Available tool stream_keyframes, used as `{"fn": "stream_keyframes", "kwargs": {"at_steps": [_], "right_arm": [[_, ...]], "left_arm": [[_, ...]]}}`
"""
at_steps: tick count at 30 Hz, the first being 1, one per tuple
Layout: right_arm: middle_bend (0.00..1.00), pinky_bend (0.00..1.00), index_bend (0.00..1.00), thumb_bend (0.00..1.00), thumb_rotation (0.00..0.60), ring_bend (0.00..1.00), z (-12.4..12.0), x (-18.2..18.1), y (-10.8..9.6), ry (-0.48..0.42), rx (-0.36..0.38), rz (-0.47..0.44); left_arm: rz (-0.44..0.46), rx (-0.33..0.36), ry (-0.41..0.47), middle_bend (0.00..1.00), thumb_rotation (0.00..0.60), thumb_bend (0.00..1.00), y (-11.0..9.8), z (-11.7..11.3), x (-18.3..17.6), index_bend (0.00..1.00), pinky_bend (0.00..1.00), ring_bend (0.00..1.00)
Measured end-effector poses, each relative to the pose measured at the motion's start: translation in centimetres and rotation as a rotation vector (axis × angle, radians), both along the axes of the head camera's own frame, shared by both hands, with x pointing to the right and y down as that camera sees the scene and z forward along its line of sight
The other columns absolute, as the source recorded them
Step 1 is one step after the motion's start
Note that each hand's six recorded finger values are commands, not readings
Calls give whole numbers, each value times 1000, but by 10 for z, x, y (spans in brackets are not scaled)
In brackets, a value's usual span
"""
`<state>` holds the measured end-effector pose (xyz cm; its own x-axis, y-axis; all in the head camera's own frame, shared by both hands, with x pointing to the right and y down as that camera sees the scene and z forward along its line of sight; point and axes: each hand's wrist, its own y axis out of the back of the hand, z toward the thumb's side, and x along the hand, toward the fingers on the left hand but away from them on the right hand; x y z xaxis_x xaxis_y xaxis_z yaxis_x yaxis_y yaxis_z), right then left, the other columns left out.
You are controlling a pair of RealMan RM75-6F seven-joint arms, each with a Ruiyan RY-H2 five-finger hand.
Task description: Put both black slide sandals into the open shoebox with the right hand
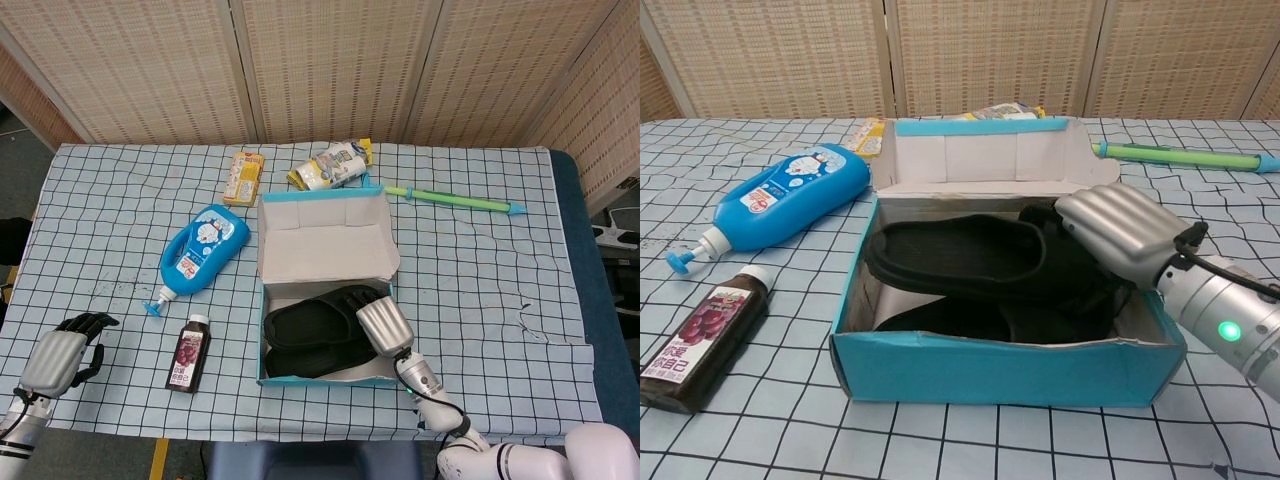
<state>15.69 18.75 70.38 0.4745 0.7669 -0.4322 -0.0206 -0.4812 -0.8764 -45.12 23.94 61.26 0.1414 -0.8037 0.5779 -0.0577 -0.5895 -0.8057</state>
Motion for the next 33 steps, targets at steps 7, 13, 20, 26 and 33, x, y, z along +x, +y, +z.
{"fn": "stream_keyframes", "kwargs": {"at_steps": [7,13,20,26,33], "right_arm": [[196,233,98,0,600,17,-15,2,-7,-64,-16,12],[90,142,0,0,600,0,-27,10,-14,-87,-75,35],[89,142,14,0,600,0,-30,16,-17,-107,-177,65],[252,191,243,0,600,89,-36,7,-18,-223,-241,111],[422,260,425,0,600,239,-59,-14,-22,-385,-265,126]], "left_arm": [[-2,1,-1,241,600,666,0,0,0,271,300,197],[-4,-3,-5,241,600,666,0,1,-1,271,300,197],[-2,-7,-7,242,600,666,0,2,-1,272,300,197],[-4,-7,-7,242,600,666,0,2,-2,271,300,197],[-7,-10,-5,242,600,666,0,3,-2,271,300,197]]}}
